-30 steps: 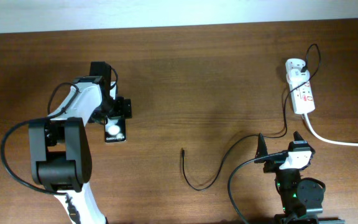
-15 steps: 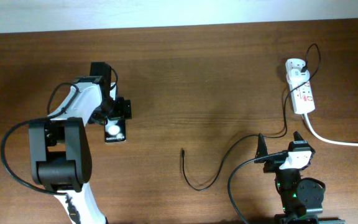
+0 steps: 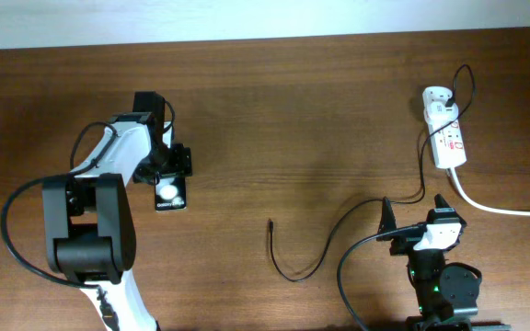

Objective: Plug charger to phone and switch on socket
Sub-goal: 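Close the left gripper on the phone's sides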

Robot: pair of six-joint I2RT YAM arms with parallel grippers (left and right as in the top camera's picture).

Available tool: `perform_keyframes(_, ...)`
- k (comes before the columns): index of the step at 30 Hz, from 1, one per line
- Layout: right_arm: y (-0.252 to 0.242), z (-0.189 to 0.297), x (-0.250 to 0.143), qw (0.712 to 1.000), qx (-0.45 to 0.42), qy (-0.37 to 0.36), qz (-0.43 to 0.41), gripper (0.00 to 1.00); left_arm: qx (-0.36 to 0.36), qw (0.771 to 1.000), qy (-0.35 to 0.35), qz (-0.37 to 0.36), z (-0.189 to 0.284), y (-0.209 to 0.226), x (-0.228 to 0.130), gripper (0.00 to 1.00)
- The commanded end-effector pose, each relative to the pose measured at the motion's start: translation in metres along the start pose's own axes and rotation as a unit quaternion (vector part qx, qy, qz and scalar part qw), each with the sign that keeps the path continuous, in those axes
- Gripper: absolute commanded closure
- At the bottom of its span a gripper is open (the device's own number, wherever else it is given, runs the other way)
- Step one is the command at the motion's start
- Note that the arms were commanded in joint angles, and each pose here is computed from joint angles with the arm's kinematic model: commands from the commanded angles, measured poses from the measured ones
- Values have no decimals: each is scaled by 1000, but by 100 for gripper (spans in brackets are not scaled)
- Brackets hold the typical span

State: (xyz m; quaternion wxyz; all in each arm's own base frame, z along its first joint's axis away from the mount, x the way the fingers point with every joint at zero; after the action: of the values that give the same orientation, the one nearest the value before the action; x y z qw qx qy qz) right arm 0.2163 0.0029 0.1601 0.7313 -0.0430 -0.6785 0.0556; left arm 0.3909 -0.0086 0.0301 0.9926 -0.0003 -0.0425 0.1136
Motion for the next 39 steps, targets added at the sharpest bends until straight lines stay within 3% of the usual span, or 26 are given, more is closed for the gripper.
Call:
perform_keyframes(1,3,0,-2,1000,7,1,-1,1,1,1000,0,2,-2,-1,3,16)
perform_keyframes(2,3,0,-2,1000,7,1,-1,1,1,1000,-1,2,-2,-1,3,23)
perform_keyframes(13,3,0,-2,1000,7,1,-1,1,1,1000,-1,2,-2,-1,3,33)
perform_keyframes(20,3,0,-2,1000,7,1,-1,1,1,1000,-1,2,-2,-1,3,50)
perform_keyframes(25,3,0,-2,1000,7,1,-1,1,1,1000,-1,2,-2,-1,3,69)
perform_keyframes(28,3,0,-2,1000,7,1,-1,1,1,1000,-3,2,-2,-1,4,99)
perform_keyframes(35,3,0,-2,1000,7,1,-1,1,2,1000,2,2,3,-1,5,100)
perform_keyframes(39,3,0,-2,1000,7,1,-1,1,-1,1000,-11,1,42,-6,26,100)
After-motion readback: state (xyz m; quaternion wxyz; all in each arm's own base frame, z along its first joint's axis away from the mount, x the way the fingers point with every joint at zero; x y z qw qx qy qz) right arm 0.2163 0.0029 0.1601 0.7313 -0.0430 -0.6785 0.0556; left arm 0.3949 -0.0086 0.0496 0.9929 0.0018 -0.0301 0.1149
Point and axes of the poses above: each gripper's point midway between its finger pads, its own z axis back along the fingers, its own y axis along the line the jaws close on, x = y × z, the point moved 3 cm from there along z, back along the fingers, and after that the axes turned 8 degrees about z, right-handed, at the moved point
